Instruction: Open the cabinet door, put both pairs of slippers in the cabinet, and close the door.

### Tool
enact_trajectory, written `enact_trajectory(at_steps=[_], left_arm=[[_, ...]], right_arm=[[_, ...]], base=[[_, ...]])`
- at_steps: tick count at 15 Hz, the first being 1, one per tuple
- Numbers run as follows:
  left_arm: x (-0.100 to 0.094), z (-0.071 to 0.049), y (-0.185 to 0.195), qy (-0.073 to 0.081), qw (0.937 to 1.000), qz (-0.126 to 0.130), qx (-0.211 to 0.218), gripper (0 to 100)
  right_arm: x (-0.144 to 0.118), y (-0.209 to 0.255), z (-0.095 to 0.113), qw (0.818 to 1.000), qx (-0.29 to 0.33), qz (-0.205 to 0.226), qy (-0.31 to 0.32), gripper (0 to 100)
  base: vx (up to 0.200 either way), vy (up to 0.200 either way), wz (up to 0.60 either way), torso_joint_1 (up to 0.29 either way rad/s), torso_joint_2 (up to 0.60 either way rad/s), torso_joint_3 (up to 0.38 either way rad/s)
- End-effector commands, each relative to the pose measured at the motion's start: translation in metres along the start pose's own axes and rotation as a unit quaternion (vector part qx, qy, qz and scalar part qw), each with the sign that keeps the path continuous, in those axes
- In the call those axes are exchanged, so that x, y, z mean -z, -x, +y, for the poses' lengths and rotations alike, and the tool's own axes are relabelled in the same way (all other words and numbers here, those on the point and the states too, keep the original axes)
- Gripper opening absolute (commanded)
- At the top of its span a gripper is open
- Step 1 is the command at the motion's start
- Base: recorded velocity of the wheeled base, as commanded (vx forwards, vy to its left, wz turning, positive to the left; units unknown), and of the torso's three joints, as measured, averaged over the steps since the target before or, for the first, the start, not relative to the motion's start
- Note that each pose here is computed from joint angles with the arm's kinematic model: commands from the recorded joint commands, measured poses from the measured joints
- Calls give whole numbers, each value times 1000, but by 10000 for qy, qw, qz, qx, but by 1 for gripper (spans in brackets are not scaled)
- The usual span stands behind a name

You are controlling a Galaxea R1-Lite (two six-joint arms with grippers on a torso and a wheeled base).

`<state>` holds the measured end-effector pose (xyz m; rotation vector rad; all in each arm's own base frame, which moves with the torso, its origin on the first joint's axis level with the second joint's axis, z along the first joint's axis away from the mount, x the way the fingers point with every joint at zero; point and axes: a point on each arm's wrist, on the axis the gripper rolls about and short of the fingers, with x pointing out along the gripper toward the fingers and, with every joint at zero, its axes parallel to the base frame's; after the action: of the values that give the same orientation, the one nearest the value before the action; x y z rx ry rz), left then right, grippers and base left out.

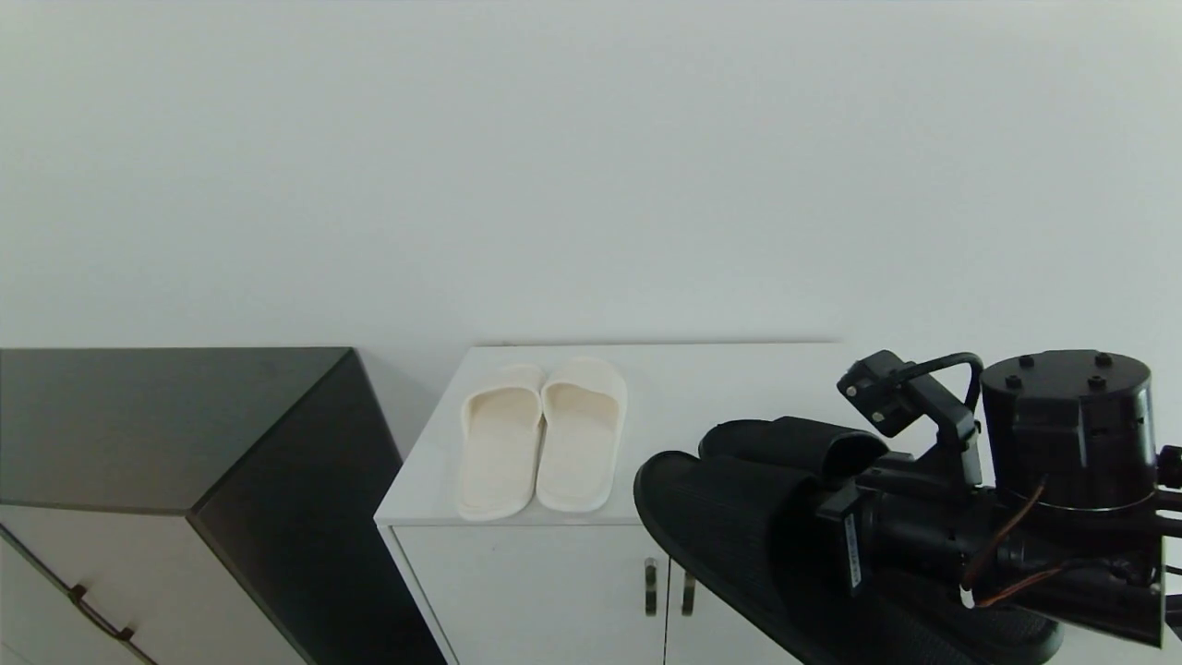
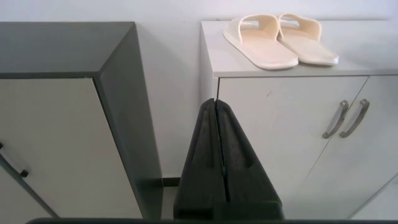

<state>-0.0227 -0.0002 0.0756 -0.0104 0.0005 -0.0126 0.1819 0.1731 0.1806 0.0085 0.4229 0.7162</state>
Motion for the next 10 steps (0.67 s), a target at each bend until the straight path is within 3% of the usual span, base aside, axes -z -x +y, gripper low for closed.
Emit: enact_trajectory(at_steps=[1, 7, 10], left_arm=[[0, 0, 0, 2, 10000, -2, -1, 0], [0, 0, 0, 2, 10000, -2, -17, 0], [0, 0, 0, 1, 10000, -10, -17, 0]], right_arm=[[2, 1, 0, 10000, 1, 30, 1, 0], [6, 0, -1, 9999, 28, 103, 22, 0], [6, -1, -1, 9999, 24, 120, 40, 0]], base=[[-200, 0, 0, 7, 2, 2], [-200, 0, 0, -1, -1, 2], [0, 0, 0, 0, 0, 0]])
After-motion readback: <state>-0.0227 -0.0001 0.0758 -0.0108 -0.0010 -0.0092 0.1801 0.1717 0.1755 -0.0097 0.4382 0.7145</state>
